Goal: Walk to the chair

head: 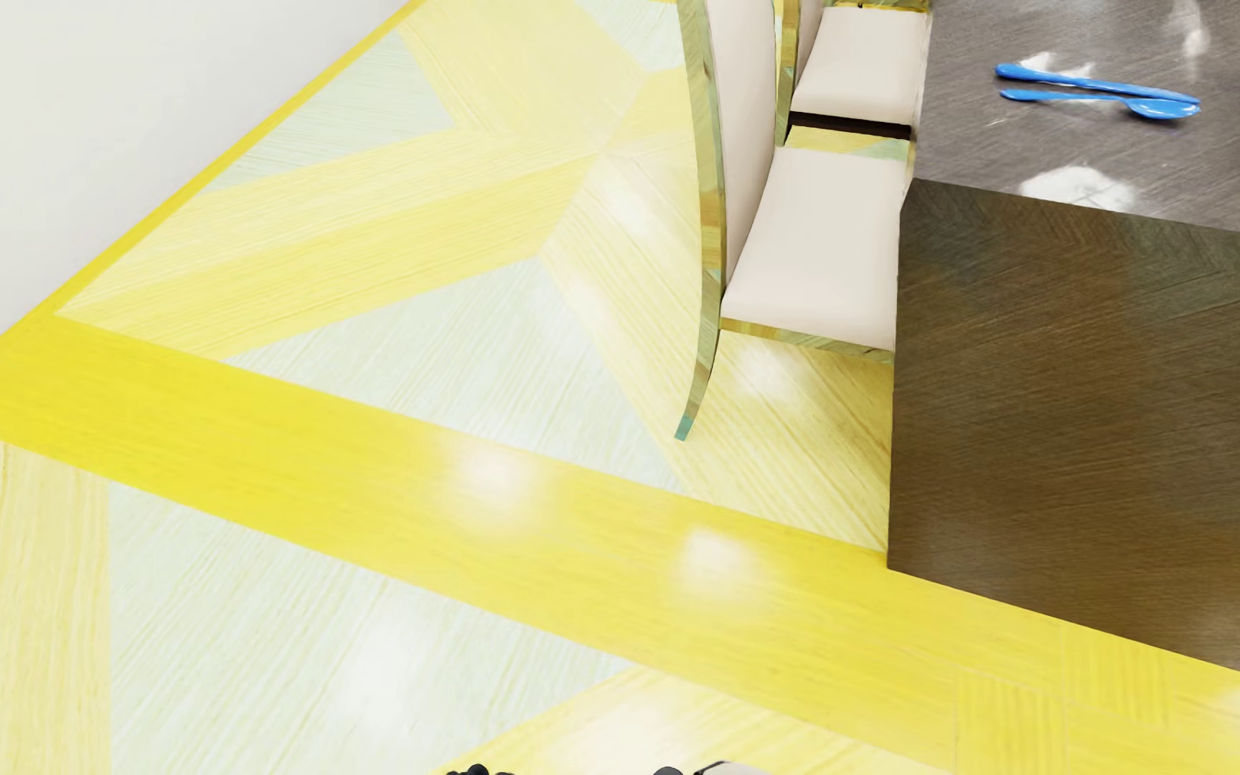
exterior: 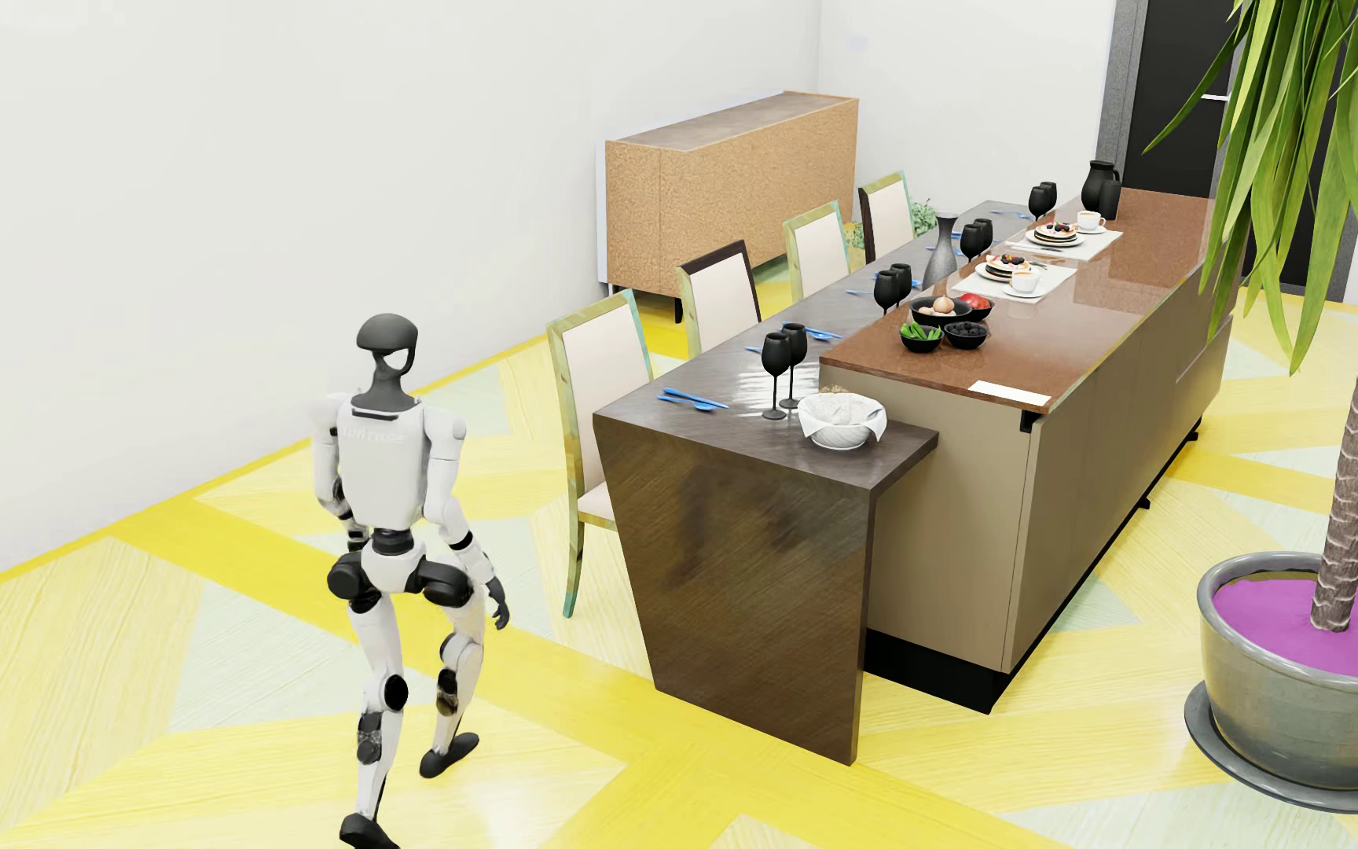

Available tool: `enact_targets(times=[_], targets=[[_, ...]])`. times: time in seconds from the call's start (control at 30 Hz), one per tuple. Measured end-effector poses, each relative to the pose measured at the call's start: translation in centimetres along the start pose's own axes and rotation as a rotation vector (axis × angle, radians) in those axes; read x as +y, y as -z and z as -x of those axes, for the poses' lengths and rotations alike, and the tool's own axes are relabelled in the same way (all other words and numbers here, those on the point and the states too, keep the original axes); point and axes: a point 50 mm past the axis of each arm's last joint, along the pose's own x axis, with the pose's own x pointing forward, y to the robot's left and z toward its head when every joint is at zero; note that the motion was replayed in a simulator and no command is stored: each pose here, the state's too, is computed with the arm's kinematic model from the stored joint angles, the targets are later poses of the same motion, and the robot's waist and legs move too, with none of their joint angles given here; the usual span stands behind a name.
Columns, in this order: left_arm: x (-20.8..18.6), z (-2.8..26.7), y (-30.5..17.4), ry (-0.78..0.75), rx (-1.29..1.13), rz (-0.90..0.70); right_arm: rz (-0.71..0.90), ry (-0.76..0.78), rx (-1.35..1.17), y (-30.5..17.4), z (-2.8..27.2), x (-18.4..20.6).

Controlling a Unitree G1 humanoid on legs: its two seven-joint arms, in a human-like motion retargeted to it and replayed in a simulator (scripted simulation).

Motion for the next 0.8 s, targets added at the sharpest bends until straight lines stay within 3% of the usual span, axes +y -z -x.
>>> enact_targets(times=[0.13, 0.27, 0.4, 0.5, 0.63, 0.67, 0.73, 0.8], targets=[[-3.7, 1.1, 6.9, 0.183, 0.185, -0.118, 0.076, 0.054, -0.164, -4.8, -0.5, -1.7], [-5.1, 3.1, 11.0, 0.169, 0.329, 0.105, 0.141, 0.167, -0.505, -12.5, 1.3, -4.5], [-7.5, 4.5, 10.4, 0.181, 0.372, 0.315, 0.123, 0.221, -0.696, -17.7, 3.8, -6.0], [-7.7, 4.3, 9.1, 0.208, 0.285, 0.168, 0.142, 0.184, -0.761, -19.1, 4.9, -4.6], [-4.9, 2.9, 10.2, 0.142, 0.313, 0.105, 0.207, 0.111, -0.638, -15.5, 3.0, -3.2], [-3.4, 2.1, 10.1, 0.115, 0.327, 0.087, 0.139, 0.142, -0.508, -12.6, 1.7, -3.7], [1.7, 0.3, 9.5, 0.003, 0.36, 0.06, -0.174, 0.212, -0.099, -4.8, 0.0, -2.4], [8.8, -0.3, 8.9, -0.227, 0.313, 0.069, -0.367, 0.12, 0.253, 0.9, 0.0, 1.2]])
